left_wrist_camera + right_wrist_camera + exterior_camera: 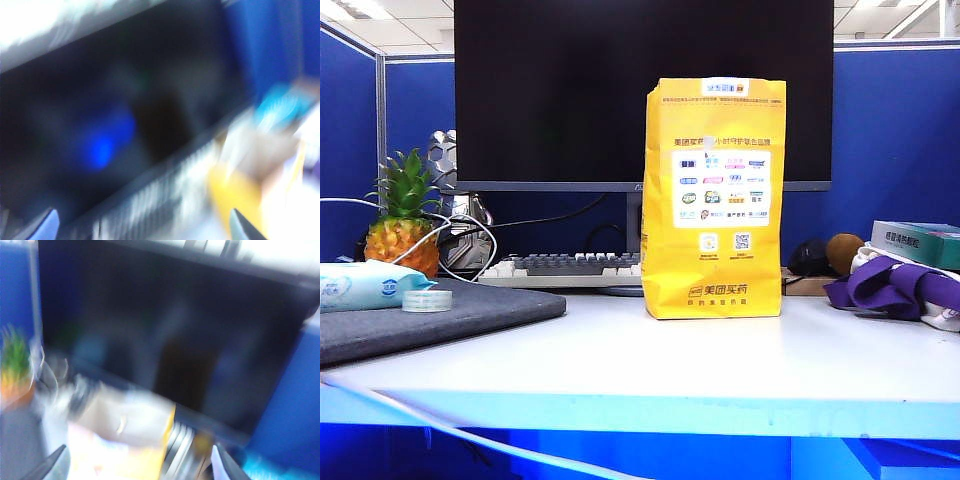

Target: Pick up the orange and throw it into the yellow paper bag.

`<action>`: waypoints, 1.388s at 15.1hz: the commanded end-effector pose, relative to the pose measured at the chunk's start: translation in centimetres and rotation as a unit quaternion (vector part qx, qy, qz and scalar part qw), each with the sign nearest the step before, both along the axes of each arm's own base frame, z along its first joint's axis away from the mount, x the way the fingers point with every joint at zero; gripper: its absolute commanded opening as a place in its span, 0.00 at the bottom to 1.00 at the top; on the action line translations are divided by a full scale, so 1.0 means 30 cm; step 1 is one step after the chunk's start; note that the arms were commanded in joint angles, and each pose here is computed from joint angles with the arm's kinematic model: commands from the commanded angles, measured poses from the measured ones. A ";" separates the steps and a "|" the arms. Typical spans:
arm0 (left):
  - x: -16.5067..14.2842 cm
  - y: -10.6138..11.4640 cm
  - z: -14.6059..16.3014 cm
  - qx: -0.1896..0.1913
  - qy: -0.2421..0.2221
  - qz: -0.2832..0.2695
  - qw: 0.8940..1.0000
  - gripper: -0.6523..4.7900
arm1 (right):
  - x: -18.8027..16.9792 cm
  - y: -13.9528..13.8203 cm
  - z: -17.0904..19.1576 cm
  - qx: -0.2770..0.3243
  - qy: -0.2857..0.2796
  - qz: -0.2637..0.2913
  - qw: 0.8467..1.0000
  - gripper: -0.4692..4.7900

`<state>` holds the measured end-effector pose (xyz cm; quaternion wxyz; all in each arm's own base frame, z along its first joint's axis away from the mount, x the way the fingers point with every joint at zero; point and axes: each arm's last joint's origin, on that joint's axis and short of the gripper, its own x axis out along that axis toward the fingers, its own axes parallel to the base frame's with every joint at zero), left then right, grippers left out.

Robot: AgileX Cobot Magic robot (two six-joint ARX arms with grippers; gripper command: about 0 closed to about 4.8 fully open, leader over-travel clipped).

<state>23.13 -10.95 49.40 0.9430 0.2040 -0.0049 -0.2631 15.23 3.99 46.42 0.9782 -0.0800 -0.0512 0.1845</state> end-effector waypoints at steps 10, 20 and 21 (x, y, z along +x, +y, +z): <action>-0.604 0.313 -0.592 -0.192 -0.054 0.123 0.972 1.00 | -0.293 -0.062 -0.587 0.180 -0.033 0.069 0.981 0.80; -0.471 0.270 -0.990 -0.175 0.027 0.158 0.971 1.00 | -0.182 -0.045 -0.939 0.200 0.049 0.010 0.979 0.80; -0.469 0.269 -1.004 -0.164 0.030 0.155 0.974 1.00 | -0.180 -0.048 -0.952 0.198 0.066 -0.012 0.978 0.80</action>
